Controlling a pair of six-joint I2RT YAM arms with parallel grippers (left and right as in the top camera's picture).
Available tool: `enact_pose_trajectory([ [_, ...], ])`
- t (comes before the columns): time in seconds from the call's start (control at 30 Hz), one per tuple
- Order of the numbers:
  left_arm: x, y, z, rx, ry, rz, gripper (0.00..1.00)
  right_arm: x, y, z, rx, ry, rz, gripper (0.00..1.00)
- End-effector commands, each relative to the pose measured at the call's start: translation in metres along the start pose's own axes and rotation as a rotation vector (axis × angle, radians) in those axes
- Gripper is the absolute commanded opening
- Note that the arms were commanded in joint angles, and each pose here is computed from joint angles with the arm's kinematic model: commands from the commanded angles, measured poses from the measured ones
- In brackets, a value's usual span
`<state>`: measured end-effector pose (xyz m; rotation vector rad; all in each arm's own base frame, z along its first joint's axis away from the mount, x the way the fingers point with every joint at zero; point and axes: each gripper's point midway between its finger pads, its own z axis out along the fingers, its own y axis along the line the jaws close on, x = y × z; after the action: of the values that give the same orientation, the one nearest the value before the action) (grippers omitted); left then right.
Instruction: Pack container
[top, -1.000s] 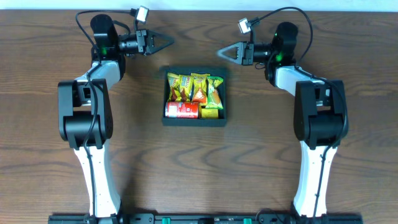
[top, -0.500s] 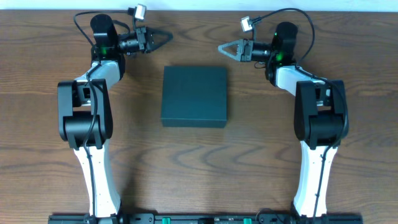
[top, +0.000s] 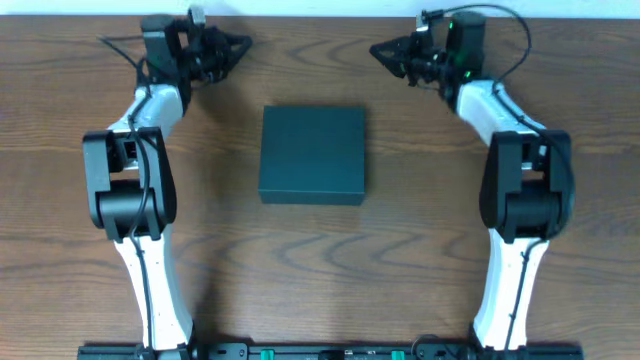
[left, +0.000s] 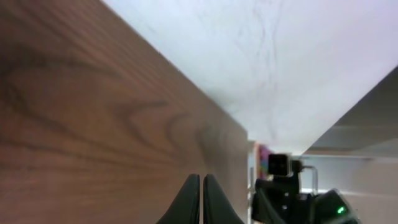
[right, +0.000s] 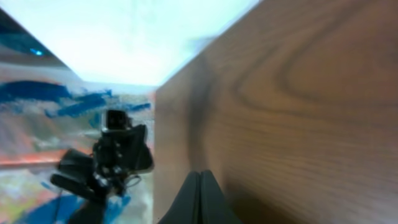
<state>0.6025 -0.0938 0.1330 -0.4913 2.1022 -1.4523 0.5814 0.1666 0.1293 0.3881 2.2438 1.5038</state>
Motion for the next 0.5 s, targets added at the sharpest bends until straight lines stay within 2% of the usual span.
enact_pose_trajectory([
  [0.0,-0.013,-0.098,-0.035,0.035,-0.047,0.267,0.06,-0.015,0.088,-0.043,0.031,-0.077,-0.341,0.02],
  [0.13,0.009,-0.127,-0.077,-0.204,-0.075,0.402,0.05,0.001,0.11,-0.088,0.224,-0.086,-0.445,0.02],
  [0.23,0.041,-0.159,-0.119,-0.34,-0.071,0.534,0.06,0.025,0.141,-0.123,0.261,-0.073,-0.513,0.02],
  [0.47,0.116,-0.235,-0.215,-0.403,-0.093,0.703,0.06,0.09,0.213,-0.206,0.301,-0.105,-0.661,0.02],
])
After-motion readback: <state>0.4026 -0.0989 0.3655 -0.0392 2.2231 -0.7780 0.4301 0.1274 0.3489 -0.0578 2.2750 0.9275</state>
